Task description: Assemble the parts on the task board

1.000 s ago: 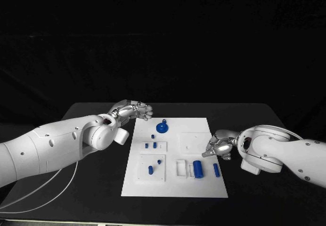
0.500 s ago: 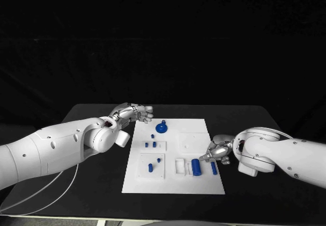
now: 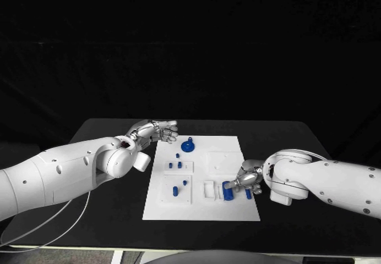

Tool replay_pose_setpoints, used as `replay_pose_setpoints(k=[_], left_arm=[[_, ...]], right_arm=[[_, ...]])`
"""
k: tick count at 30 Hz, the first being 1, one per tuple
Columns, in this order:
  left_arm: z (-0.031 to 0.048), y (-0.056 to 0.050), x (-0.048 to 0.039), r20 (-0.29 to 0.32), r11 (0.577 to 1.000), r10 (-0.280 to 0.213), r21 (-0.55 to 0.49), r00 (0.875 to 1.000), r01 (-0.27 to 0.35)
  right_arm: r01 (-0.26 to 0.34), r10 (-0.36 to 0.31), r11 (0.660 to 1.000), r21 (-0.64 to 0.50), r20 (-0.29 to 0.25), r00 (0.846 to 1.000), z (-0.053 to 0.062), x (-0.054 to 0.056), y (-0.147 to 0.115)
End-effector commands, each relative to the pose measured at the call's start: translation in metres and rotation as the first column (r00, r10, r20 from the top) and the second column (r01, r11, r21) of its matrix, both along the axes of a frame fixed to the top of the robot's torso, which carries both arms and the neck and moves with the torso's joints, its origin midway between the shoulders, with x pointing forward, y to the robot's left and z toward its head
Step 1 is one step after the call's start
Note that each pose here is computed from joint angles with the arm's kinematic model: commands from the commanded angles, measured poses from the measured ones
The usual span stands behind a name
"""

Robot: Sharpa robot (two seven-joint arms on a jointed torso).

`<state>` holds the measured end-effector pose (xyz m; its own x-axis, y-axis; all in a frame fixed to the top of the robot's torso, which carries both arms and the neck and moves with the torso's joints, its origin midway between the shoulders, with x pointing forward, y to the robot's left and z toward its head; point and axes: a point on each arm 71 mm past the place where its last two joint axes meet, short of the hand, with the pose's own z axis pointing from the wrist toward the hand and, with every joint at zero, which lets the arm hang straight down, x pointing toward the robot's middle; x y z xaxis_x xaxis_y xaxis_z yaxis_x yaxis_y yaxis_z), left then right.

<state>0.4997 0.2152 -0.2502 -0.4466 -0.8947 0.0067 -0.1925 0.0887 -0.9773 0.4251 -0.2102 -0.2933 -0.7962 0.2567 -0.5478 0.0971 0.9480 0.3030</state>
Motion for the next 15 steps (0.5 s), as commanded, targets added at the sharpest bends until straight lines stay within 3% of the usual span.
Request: replay_pose_setpoints(k=[1, 15], left_arm=[[0.0008, -0.001, -0.0009, 0.001, 1.0, -0.004, -0.006, 1.0, 0.004], [0.001, 0.0, -0.0019, 0.0, 1.0, -0.004, -0.005, 1.0, 0.004]], right_arm=[[-0.02, 0.019, 1.0, -0.02, -0.015, 1.0, -0.004, -0.002, 0.001], [-0.037, 0.037, 0.999, -0.026, -0.009, 0.999, -0.015, -0.002, 0.01]])
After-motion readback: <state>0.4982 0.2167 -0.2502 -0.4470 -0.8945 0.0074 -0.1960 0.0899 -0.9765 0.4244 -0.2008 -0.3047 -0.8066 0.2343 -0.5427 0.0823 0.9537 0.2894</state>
